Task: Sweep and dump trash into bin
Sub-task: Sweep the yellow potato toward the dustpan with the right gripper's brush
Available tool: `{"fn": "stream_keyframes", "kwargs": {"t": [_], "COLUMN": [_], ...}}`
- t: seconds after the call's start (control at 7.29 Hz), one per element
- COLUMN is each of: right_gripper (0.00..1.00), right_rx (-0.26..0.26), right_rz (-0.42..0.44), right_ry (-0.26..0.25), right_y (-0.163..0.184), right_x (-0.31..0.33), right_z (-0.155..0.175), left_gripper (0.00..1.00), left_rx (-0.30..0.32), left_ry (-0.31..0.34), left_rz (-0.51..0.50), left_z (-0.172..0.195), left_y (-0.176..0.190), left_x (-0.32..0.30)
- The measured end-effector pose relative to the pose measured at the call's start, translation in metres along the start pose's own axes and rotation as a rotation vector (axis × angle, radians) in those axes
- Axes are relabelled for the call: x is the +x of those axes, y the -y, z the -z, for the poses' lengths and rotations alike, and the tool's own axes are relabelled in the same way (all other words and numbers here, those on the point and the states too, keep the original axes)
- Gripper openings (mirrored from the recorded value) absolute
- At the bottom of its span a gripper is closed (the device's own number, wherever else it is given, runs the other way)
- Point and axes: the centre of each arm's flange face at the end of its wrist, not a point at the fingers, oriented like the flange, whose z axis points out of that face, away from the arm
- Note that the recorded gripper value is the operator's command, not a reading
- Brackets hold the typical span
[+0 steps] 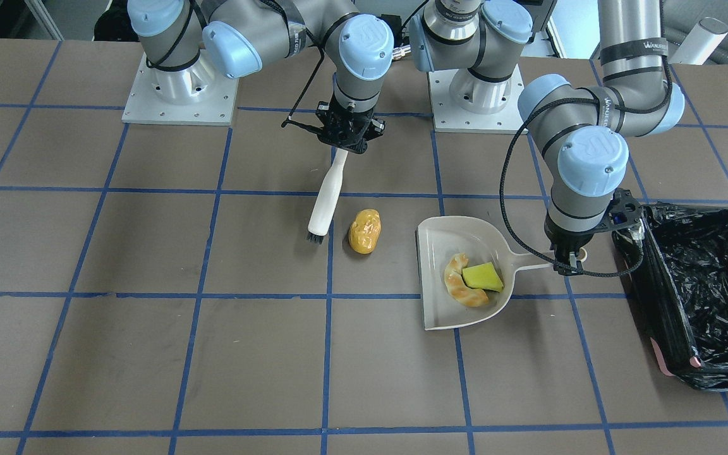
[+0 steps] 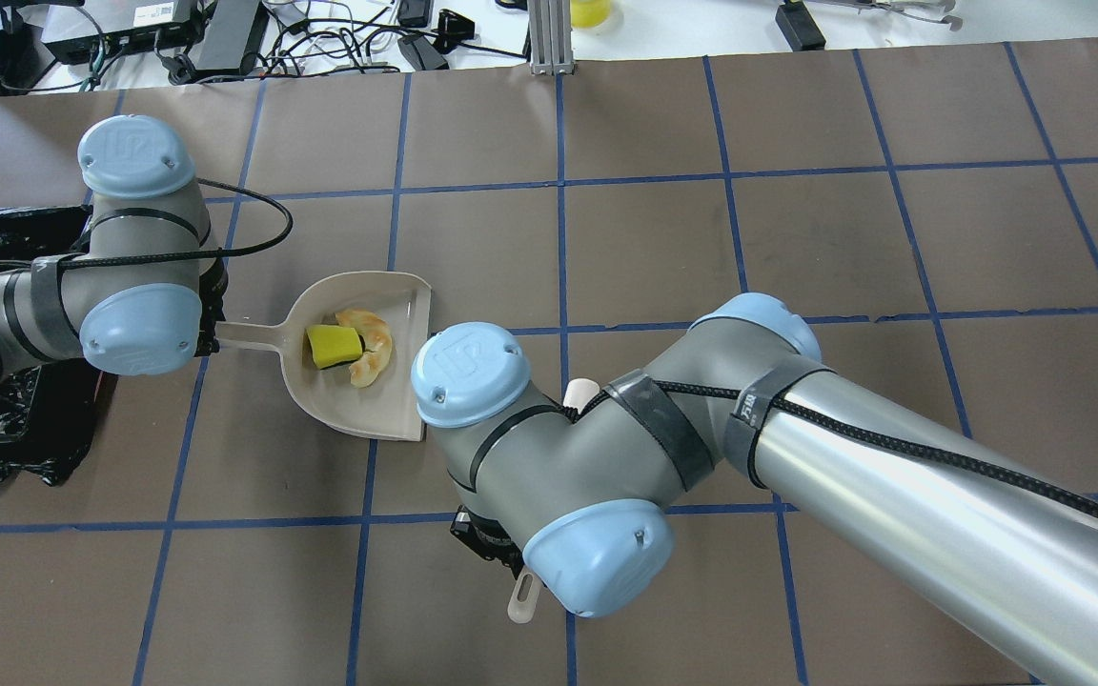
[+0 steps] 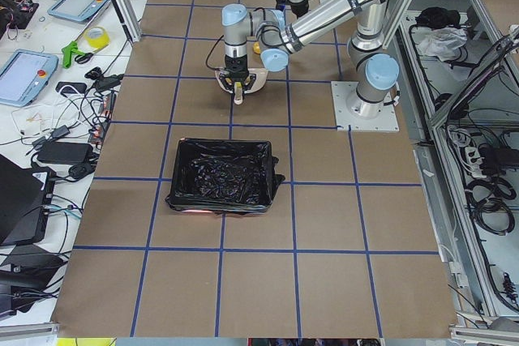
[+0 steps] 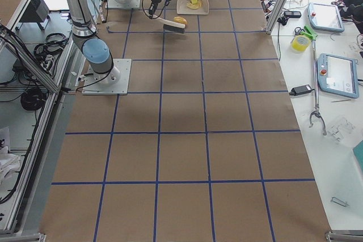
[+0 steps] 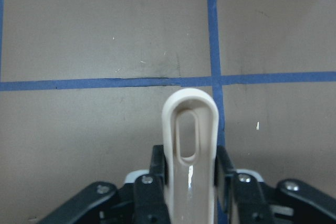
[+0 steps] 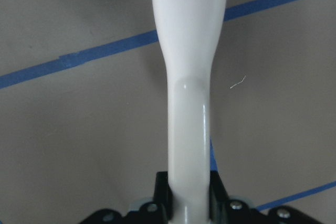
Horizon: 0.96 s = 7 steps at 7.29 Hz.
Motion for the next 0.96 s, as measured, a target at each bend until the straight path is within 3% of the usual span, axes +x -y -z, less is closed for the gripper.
{"fn": "stream_keyframes", "kwargs": {"t": [0.96], "right_gripper": [0.00], "right_rx": [0.016], "right_rz": [0.005], "right_ry": [0.045], "right_y": [0.018], "right_x": [-0.040], "right_z": [-0.016], "left_gripper": [0.00], "left_rx": [0.000], "left_ry": [-0.005], "left_rz": [0.001], "left_z": [0.001], "left_y": [-0.002], "left_x": [0.001]}}
